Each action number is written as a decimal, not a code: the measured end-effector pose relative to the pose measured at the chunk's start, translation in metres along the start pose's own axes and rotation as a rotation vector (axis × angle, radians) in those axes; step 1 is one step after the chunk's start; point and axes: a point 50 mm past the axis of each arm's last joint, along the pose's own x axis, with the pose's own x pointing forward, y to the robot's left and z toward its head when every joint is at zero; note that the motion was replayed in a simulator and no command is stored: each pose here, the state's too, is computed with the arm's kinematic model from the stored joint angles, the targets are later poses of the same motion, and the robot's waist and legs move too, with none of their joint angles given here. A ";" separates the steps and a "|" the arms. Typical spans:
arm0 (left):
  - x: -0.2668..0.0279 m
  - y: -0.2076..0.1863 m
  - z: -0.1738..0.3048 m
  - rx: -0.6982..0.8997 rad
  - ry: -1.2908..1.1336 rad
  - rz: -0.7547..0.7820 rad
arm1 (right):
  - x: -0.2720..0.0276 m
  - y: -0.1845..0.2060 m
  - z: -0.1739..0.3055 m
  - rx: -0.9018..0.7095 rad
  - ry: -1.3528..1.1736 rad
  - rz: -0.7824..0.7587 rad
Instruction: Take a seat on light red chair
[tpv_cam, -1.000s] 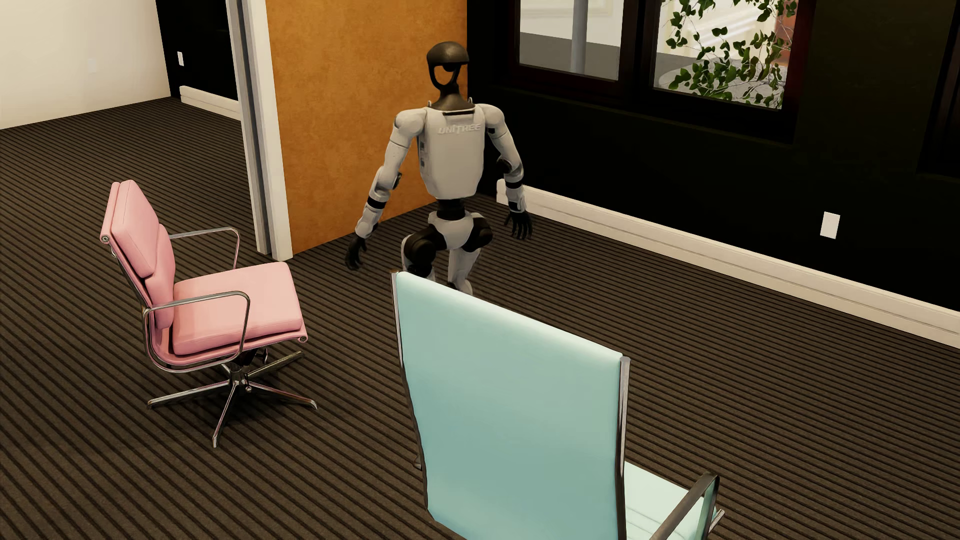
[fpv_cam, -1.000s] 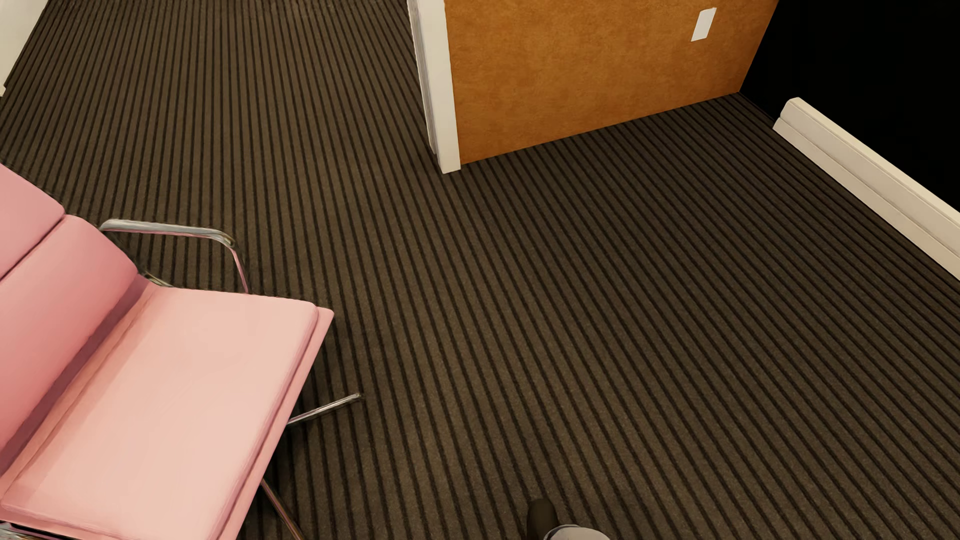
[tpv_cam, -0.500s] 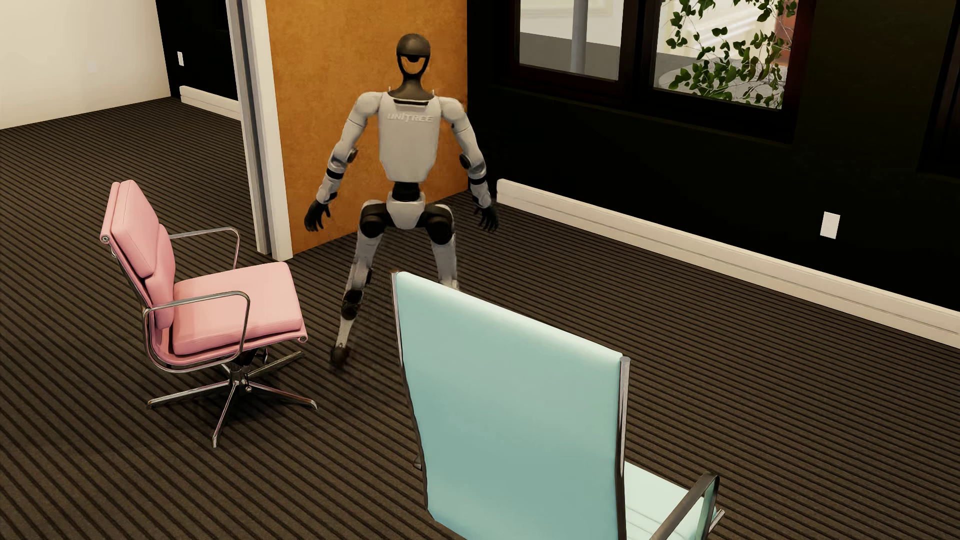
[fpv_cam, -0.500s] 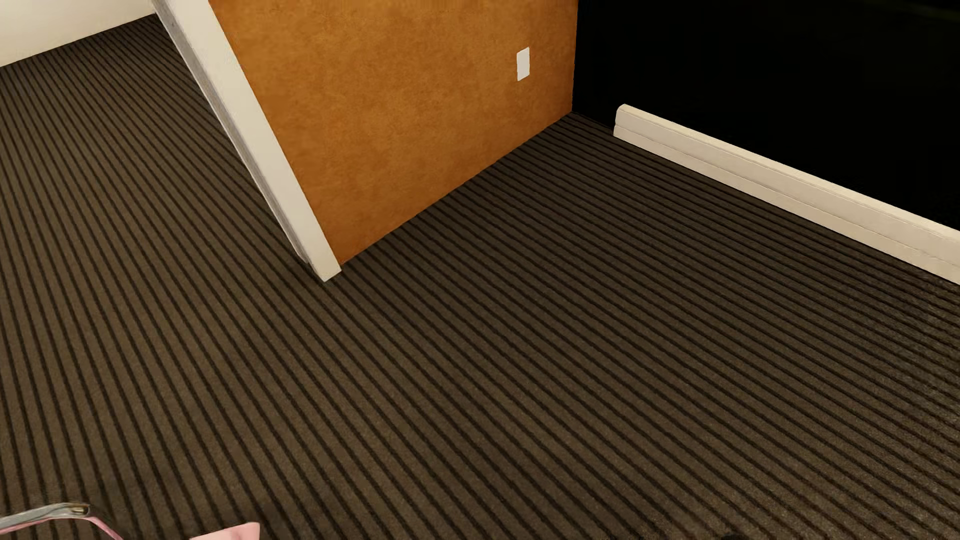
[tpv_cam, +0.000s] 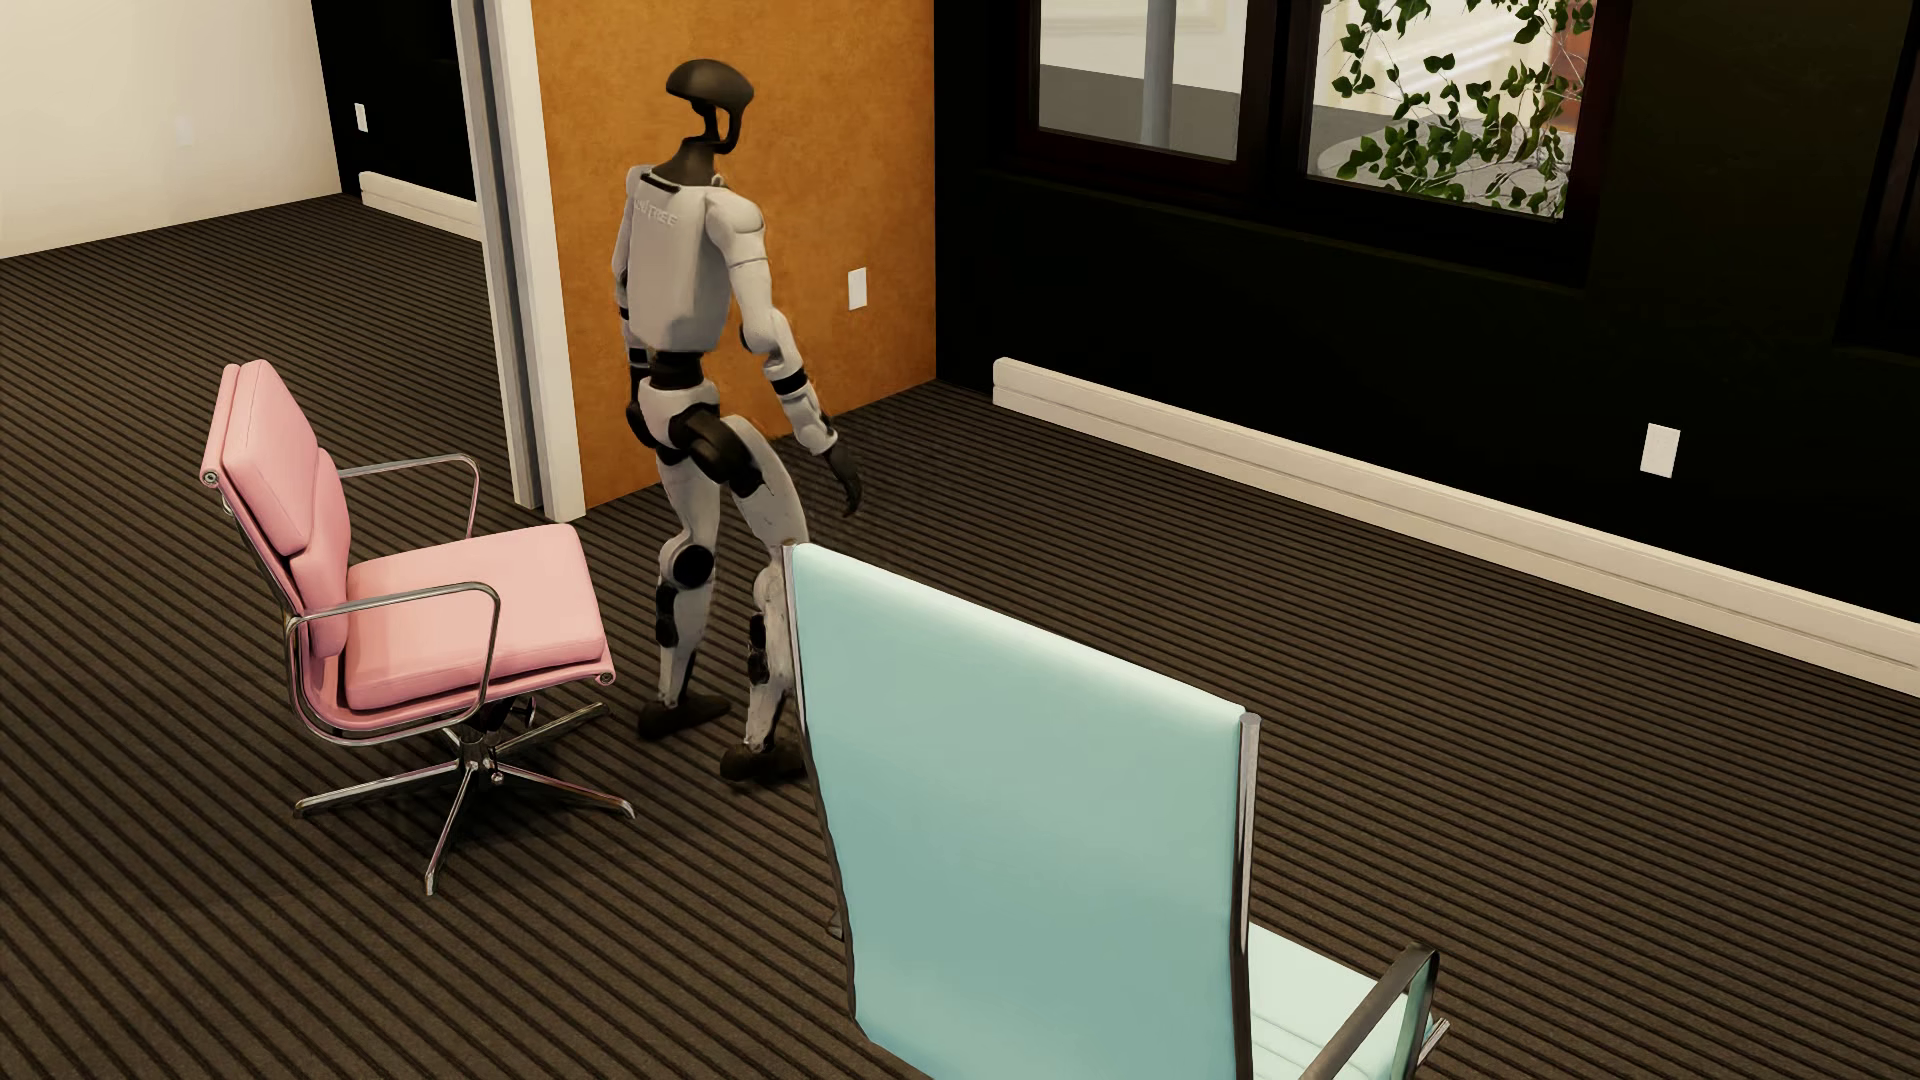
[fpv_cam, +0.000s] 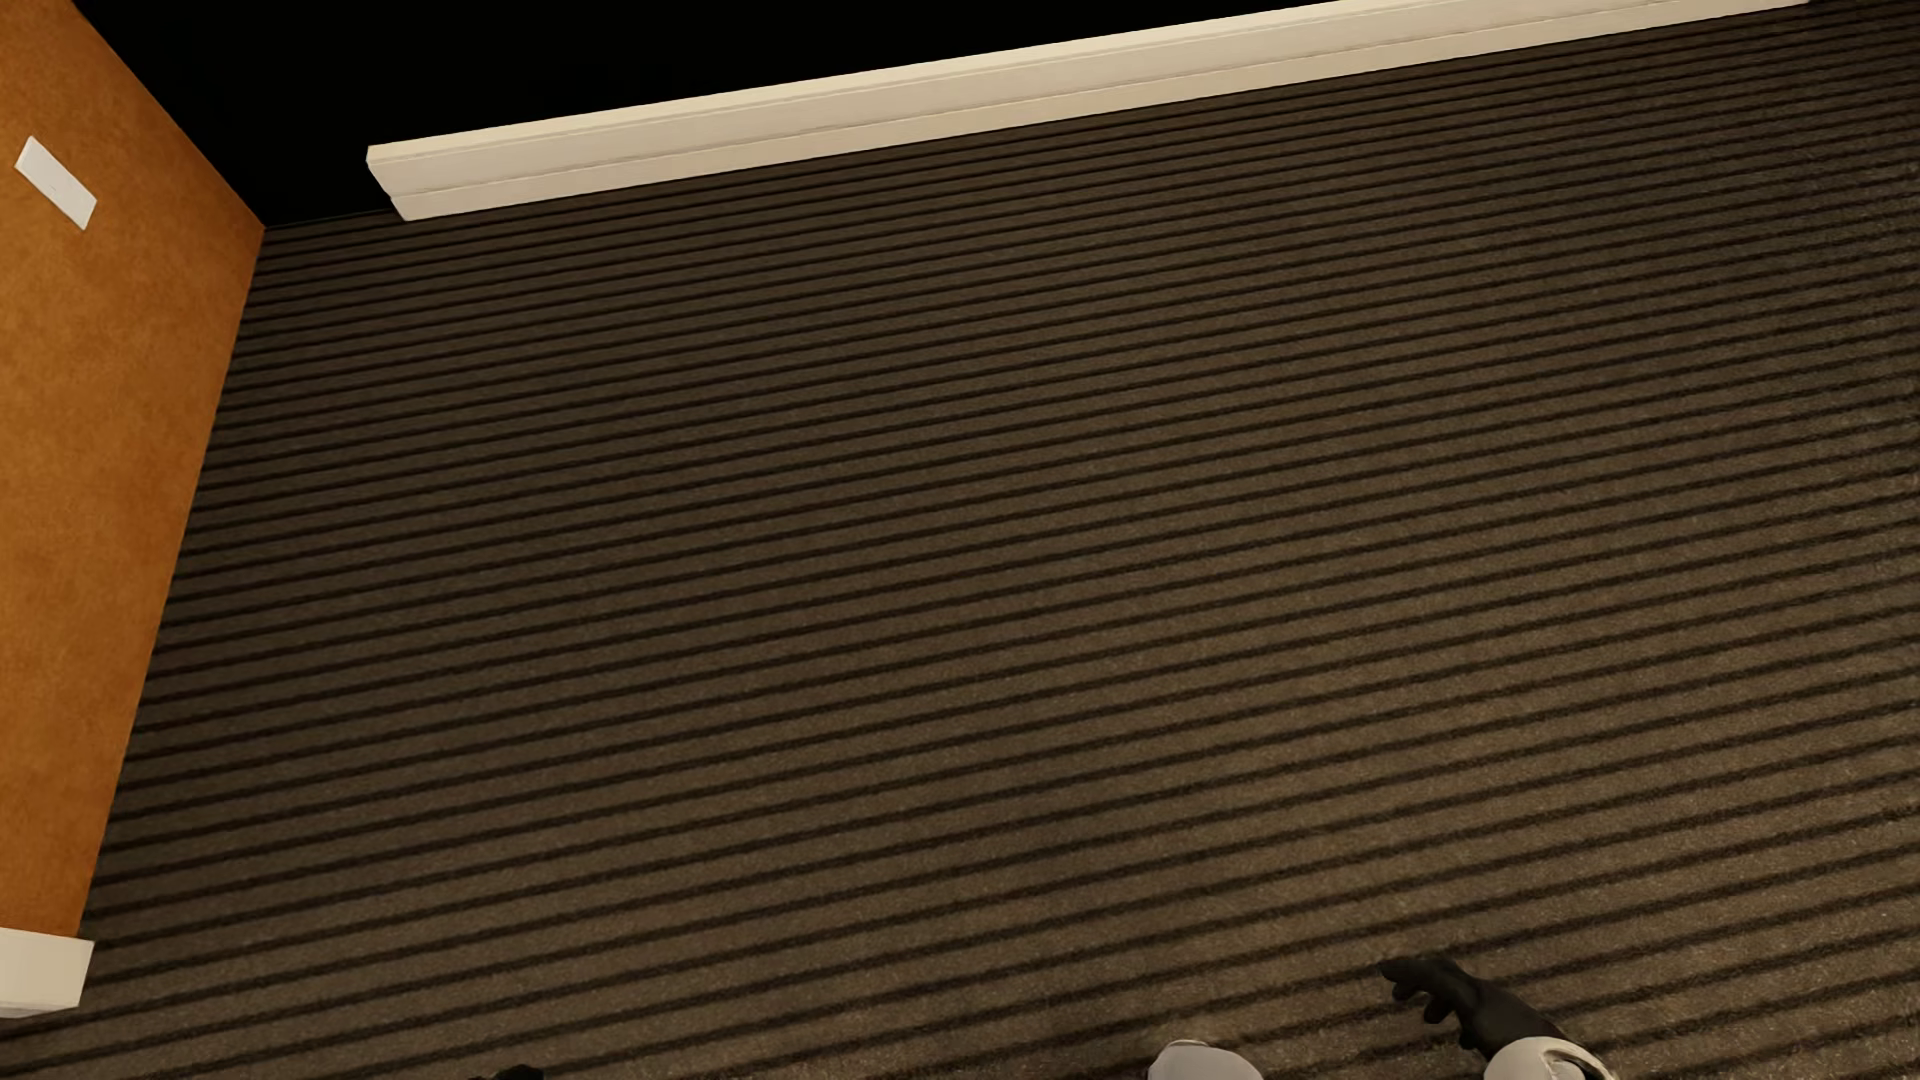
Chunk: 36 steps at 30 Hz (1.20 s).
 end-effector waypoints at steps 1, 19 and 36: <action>0.000 -0.001 0.002 -0.002 -0.001 -0.014 | 0.001 -0.003 0.002 -0.009 -0.004 -0.006; 0.011 0.039 0.074 0.056 -0.212 0.077 | 0.014 -0.052 0.052 -0.074 -0.133 -0.130; -0.011 0.141 0.199 0.066 -0.509 0.364 | 0.000 -0.129 0.185 -0.055 -0.479 -0.340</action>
